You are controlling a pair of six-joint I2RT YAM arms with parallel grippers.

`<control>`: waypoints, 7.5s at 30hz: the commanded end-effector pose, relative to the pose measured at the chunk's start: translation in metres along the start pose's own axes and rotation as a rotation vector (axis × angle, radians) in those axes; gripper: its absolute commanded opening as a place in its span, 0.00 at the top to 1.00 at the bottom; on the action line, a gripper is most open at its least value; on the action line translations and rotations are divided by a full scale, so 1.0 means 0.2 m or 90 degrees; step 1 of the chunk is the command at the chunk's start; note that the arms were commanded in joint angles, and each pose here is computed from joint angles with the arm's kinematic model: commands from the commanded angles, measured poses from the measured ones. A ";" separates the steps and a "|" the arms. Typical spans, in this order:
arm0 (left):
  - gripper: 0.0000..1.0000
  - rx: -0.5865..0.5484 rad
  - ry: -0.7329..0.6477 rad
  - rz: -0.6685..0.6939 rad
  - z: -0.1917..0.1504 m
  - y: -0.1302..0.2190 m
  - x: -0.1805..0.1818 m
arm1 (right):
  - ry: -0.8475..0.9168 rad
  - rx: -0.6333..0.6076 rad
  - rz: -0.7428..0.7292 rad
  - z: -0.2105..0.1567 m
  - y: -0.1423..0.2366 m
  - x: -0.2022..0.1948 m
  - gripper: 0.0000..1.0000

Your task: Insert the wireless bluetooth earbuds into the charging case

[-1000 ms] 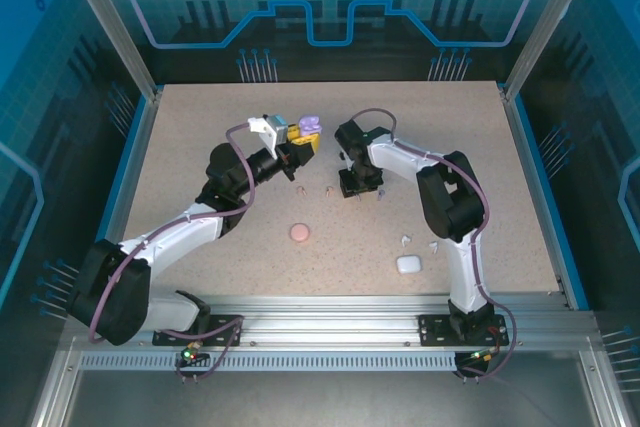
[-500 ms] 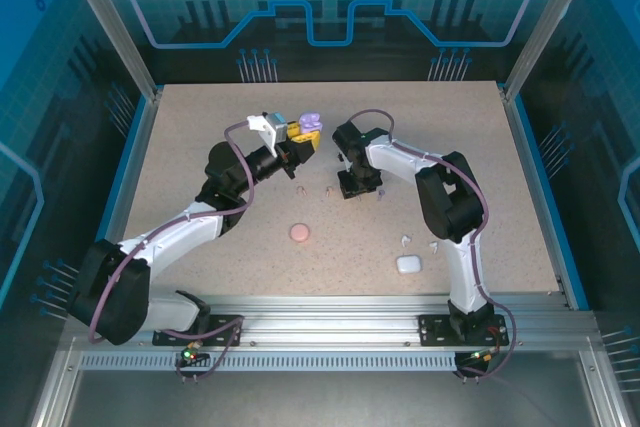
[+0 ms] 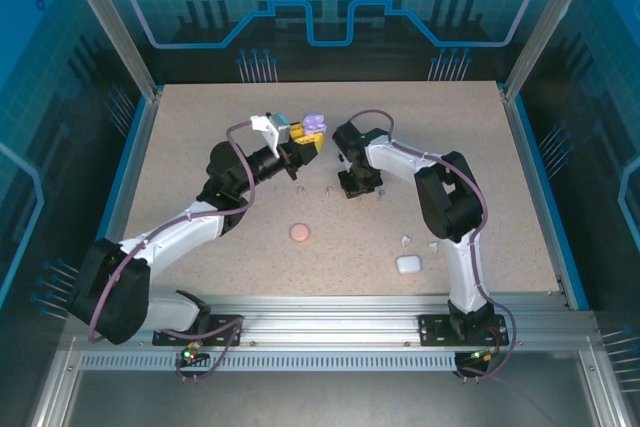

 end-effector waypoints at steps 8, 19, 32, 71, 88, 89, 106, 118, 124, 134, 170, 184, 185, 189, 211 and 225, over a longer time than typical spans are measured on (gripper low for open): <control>1.00 -0.031 -0.032 -0.038 0.08 -0.03 -0.05 | -0.016 -0.033 0.016 -0.02 0.11 0.00 0.79; 1.00 -0.047 -0.047 -0.049 0.13 -0.04 -0.08 | -0.046 -0.166 0.019 -0.07 0.47 -0.05 0.81; 1.00 -0.065 -0.105 -0.061 0.17 -0.06 -0.14 | -0.047 -0.447 0.012 -0.17 1.29 -0.15 0.80; 1.00 -0.170 -0.217 -0.024 0.18 -0.37 -0.09 | 0.109 -0.800 0.205 -0.19 1.91 0.01 0.78; 1.00 -0.159 -0.224 -0.026 0.18 -0.36 -0.10 | 0.117 -0.746 0.224 -0.12 1.76 0.06 0.79; 1.00 -0.159 -0.226 -0.027 0.18 -0.36 -0.10 | 0.116 -0.744 0.224 -0.12 1.76 0.06 0.79; 1.00 -0.157 -0.229 -0.032 0.18 -0.36 -0.11 | 0.140 -0.706 0.220 -0.11 1.68 0.09 0.81; 1.00 -0.150 -0.228 -0.034 0.17 -0.37 -0.10 | 0.176 -0.711 0.187 -0.14 1.71 0.15 0.83; 1.00 -0.149 -0.226 -0.035 0.17 -0.37 -0.10 | 0.169 -0.726 0.183 -0.15 1.74 0.14 0.84; 1.00 -0.142 -0.222 -0.038 0.16 -0.38 -0.10 | 0.160 -0.756 0.196 -0.16 1.81 0.13 0.85; 1.00 -0.126 -0.221 -0.045 0.14 -0.39 -0.09 | 0.132 -0.789 0.212 -0.23 1.86 0.07 0.87; 1.00 -0.130 -0.222 -0.047 0.16 -0.38 -0.10 | 0.113 -0.745 0.179 -0.17 1.73 0.02 0.87; 1.00 -0.131 -0.222 -0.048 0.16 -0.38 -0.11 | 0.111 -0.746 0.179 -0.17 1.73 0.01 0.87; 1.00 -0.130 -0.220 -0.052 0.16 -0.39 -0.11 | 0.107 -0.744 0.180 -0.15 1.72 0.00 0.87; 1.00 -0.135 -0.219 -0.052 0.18 -0.39 -0.11 | 0.147 -0.694 0.161 -0.16 1.63 0.02 0.90; 1.00 -0.128 -0.208 -0.050 0.16 -0.40 -0.10 | 0.231 -0.661 0.156 -0.15 1.62 0.13 0.84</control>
Point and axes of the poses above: each hand's point on the last joint's axis, 136 mm out from that joint toward the fingers, its own y axis back along the fingers, its own x axis along the line the jaws close on, z = x × y, the point moved 9 cm from there along y, back along the fingers, and after that the axes turned 11 degrees about y, right-handed, at the moved point
